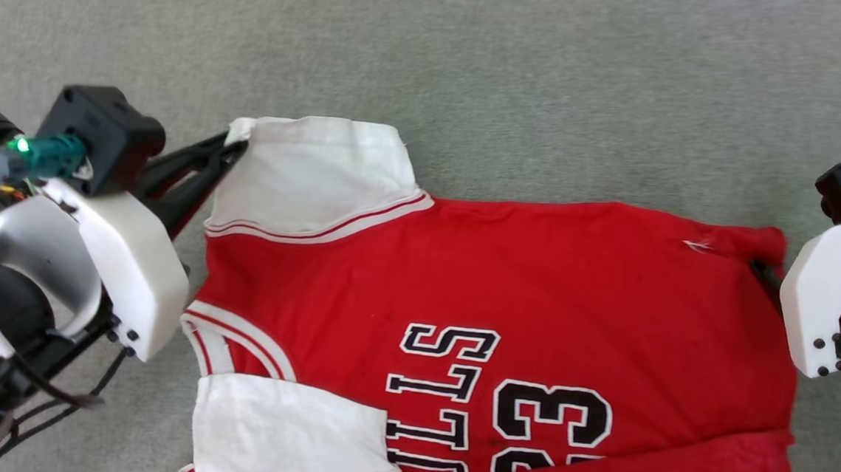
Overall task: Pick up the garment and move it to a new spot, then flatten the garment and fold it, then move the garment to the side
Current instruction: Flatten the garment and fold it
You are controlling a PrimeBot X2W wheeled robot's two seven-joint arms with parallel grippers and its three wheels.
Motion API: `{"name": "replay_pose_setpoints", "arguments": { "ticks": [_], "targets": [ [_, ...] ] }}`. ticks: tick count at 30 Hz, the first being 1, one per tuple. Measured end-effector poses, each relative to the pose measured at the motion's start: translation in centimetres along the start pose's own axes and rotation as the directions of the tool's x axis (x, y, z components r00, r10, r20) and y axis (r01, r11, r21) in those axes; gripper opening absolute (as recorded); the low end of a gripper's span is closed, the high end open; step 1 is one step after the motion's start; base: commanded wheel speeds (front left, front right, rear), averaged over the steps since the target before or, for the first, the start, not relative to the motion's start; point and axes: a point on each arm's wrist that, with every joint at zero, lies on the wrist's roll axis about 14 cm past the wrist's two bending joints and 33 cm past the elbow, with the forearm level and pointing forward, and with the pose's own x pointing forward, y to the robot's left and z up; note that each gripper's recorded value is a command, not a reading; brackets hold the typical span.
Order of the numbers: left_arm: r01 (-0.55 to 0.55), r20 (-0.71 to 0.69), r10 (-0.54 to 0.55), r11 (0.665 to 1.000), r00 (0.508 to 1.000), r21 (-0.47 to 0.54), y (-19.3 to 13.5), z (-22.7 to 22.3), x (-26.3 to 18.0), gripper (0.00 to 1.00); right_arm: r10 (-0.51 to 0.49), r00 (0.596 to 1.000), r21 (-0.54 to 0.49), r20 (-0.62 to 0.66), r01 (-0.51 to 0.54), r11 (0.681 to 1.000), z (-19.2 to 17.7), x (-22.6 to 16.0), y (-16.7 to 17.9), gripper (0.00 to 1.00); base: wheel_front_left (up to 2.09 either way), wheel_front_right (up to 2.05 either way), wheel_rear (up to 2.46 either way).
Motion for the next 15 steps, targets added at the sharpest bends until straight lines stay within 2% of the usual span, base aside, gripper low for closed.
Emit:
{"name": "replay_pose_setpoints", "arguments": {
  "ticks": [14,15],
  "targets": [
    [-0.001,-0.034,0.000,0.999,0.999,-0.043,0.0,-2.2,-0.6,0.00,0.068,0.985,-0.094,-0.158,-0.084,0.992,-1.8,4.8,2.5,1.00,0.00,0.00,0.00],
    [-0.001,-0.035,0.000,0.999,0.999,-0.047,0.0,-2.3,-0.6,0.00,0.075,0.983,-0.086,-0.167,-0.090,0.992,-1.9,4.9,2.5,0.75,0.00,0.00,0.00]
  ]
}}
